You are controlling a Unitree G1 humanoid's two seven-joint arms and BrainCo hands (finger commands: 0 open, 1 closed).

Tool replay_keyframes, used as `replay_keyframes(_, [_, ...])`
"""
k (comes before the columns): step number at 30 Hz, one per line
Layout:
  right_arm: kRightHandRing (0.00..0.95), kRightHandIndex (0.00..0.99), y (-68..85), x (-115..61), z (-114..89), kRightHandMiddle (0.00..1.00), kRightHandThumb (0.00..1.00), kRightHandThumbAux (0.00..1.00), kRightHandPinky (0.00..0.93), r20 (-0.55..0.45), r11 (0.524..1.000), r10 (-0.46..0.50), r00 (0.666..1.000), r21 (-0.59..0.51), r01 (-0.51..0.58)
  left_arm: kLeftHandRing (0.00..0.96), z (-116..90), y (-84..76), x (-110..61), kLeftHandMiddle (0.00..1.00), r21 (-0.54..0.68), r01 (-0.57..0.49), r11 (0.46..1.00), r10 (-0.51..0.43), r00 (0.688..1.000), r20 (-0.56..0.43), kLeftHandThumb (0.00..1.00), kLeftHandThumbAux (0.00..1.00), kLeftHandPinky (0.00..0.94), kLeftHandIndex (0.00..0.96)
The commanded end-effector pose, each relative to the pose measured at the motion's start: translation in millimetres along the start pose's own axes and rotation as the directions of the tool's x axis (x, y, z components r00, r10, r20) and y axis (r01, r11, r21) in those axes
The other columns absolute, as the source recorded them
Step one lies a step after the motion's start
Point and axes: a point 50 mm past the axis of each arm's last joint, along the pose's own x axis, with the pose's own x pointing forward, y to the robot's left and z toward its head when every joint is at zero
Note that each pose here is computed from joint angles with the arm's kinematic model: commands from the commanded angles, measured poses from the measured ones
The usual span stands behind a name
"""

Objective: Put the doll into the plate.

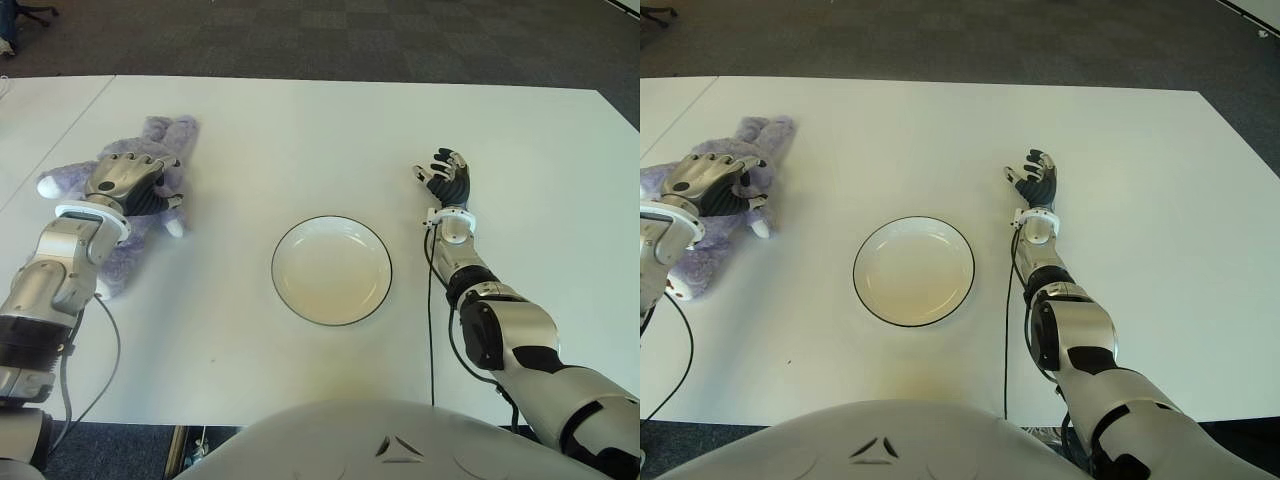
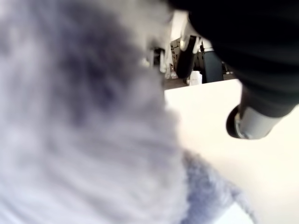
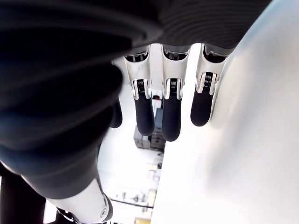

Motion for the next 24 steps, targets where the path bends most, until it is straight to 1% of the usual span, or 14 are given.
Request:
replay_keyframes(1, [0.243,0.198,-7.9,-55.7,-86.3,0.226,0.225,0.854,0.255,-0.364,0.996,-0.001,0.931,-0.087,-0.033,0.262,-4.8,28.7,-15.5,0.278,0.056,-0.148,0.987,0.149,0.989,-0.001,0.347,0.476,0.212,0.144])
replay_keyframes(2, [0.237,0.203,-8.0,-55.7,-86.2,0.222,0.225,0.852,0.239,-0.364,0.996,-0.003,0.931,-0.087,-0.031,0.262,-5.2,32.4,-18.3,0.273,0.056,-0.166,0.985,0.167,0.986,-0.005,0.348,0.471,0.224,0.136])
replay_keyframes(5, [0.231,0.201,-8.2,-55.7,-86.4,0.219,0.224,0.850,0.233,-0.366,0.995,-0.003,0.931,-0.093,-0.034,0.263,-6.9,40.6,-25.7,0.273,0.052,-0.227,0.972,0.229,0.973,-0.024,0.346,0.465,0.228,0.133])
replay_keyframes(6, [0.229,0.200,-8.5,-55.5,-86.4,0.218,0.223,0.849,0.233,-0.365,0.994,-0.003,0.931,-0.099,-0.036,0.262,-8.0,43.5,-28.4,0.272,0.048,-0.260,0.964,0.262,0.964,-0.037,0.345,0.463,0.225,0.132])
replay_keyframes(7, [0.226,0.196,-8.7,-55.4,-86.4,0.217,0.209,0.848,0.229,-0.365,0.994,-0.003,0.931,-0.103,-0.037,0.258,-8.7,45.3,-30.2,0.265,0.046,-0.282,0.958,0.284,0.958,-0.046,0.339,0.462,0.208,0.124])
replay_keyframes(9, [0.225,0.194,-9.1,-55.3,-86.4,0.217,0.202,0.848,0.228,-0.364,0.993,-0.004,0.931,-0.109,-0.038,0.256,-10.0,48.4,-33.3,0.263,0.043,-0.315,0.948,0.318,0.946,-0.058,0.337,0.462,0.202,0.122])
replay_keyframes(12, [0.221,0.189,-9.2,-55.2,-86.4,0.213,0.180,0.842,0.224,-0.363,0.992,-0.005,0.932,-0.120,-0.042,0.257,-11.5,54.1,-37.6,0.259,0.046,-0.397,0.917,0.400,0.914,-0.074,0.334,0.460,0.213,0.123])
replay_keyframes(14, [0.224,0.189,-9.1,-55.2,-86.4,0.215,0.178,0.841,0.234,-0.362,0.992,-0.004,0.932,-0.122,-0.043,0.252,-11.7,55.0,-38.5,0.254,0.048,-0.414,0.909,0.417,0.906,-0.077,0.325,0.458,0.211,0.123])
replay_keyframes(20, [0.232,0.196,-8.8,-55.2,-86.5,0.221,0.184,0.840,0.242,-0.364,0.991,-0.001,0.931,-0.125,-0.048,0.241,-10.7,66.0,-43.3,0.244,0.079,-0.524,0.848,0.530,0.843,-0.094,0.279,0.456,0.223,0.129])
replay_keyframes(22, [0.233,0.200,-9.1,-55.3,-86.6,0.222,0.185,0.840,0.243,-0.363,0.991,-0.003,0.932,-0.126,-0.046,0.233,-8.4,72.0,-45.3,0.235,0.089,-0.560,0.824,0.566,0.819,-0.092,0.258,0.457,0.219,0.125])
replay_keyframes(23, [0.233,0.196,-9.1,-55.4,-86.6,0.222,0.178,0.838,0.240,-0.362,0.991,-0.004,0.932,-0.128,-0.045,0.221,-7.2,74.9,-46.3,0.224,0.093,-0.574,0.813,0.581,0.809,-0.089,0.244,0.459,0.196,0.122])
replay_keyframes(24, [0.233,0.195,-9.1,-55.3,-86.5,0.222,0.173,0.838,0.240,-0.361,0.991,-0.005,0.933,-0.129,-0.045,0.217,-6.4,76.5,-46.9,0.221,0.096,-0.581,0.808,0.589,0.804,-0.088,0.240,0.459,0.190,0.121])
